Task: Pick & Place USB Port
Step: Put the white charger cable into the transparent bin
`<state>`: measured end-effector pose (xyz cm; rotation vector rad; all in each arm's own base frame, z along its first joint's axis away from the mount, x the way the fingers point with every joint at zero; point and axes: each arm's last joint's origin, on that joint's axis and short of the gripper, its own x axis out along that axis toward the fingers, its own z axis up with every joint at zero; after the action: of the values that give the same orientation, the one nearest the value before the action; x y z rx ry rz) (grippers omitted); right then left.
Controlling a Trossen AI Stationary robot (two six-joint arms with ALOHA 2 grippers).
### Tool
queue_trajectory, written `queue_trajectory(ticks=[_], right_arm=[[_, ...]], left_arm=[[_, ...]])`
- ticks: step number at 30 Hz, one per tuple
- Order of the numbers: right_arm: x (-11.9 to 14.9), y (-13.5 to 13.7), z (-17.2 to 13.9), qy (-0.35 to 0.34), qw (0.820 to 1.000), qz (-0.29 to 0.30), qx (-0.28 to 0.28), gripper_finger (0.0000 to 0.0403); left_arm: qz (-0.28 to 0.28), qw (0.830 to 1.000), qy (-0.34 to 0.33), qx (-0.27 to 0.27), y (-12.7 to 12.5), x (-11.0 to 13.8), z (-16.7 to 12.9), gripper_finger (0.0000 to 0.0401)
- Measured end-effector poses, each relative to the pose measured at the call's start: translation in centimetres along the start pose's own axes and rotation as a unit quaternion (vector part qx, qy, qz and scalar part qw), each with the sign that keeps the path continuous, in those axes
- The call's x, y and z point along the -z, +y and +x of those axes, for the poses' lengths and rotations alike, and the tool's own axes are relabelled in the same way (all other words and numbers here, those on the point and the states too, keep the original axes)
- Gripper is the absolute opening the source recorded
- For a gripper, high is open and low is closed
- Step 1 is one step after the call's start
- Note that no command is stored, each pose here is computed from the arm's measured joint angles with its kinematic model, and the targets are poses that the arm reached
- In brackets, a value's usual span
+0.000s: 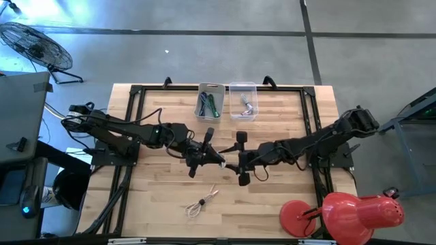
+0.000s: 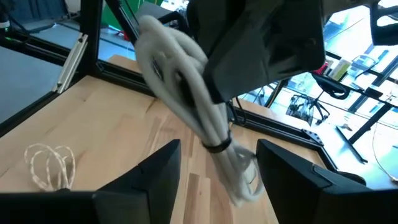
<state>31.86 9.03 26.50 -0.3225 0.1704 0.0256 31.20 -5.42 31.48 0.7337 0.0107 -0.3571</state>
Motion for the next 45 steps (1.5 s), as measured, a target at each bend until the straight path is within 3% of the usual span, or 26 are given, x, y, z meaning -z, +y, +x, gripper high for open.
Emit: queue_trajectory(ticks=[5,11,13,26,32,45], right_arm=[[0.00,-0.48,0.14,-0.007,1.000,-0.007,-0.001,0.0171],[0.28,-0.87,0.27,0.003,1.000,-0.019,0.001,0.0042],[0.32,-0.88,0.27,0.004,1.000,-0.025,0.000,0.0022],[0.16,-0.31,0.06,0.012,0.999,-0.033,0.027,0.0019],[0.19,-0.28,0.05,0.013,0.999,-0.027,0.025,0.0018],[0.30,-0.17,0.04,0.016,0.999,-0.024,0.014,0.0017]], left_arm=[[-0.003,1.000,0.001,0.001,-0.02,0.02,0.00,0.0000],[-0.004,1.000,0.003,0.002,-0.02,0.05,-0.03,0.0000],[-0.004,1.000,0.004,0.002,-0.03,0.07,-0.03,0.0000],[-0.007,1.000,0.003,0.001,-0.02,0.04,-0.04,0.0008],[-0.045,0.999,0.002,0.001,0.02,-0.01,-0.03,0.0044],[-0.047,0.999,0.009,-0.007,0.09,-0.01,-0.03,0.0144]])
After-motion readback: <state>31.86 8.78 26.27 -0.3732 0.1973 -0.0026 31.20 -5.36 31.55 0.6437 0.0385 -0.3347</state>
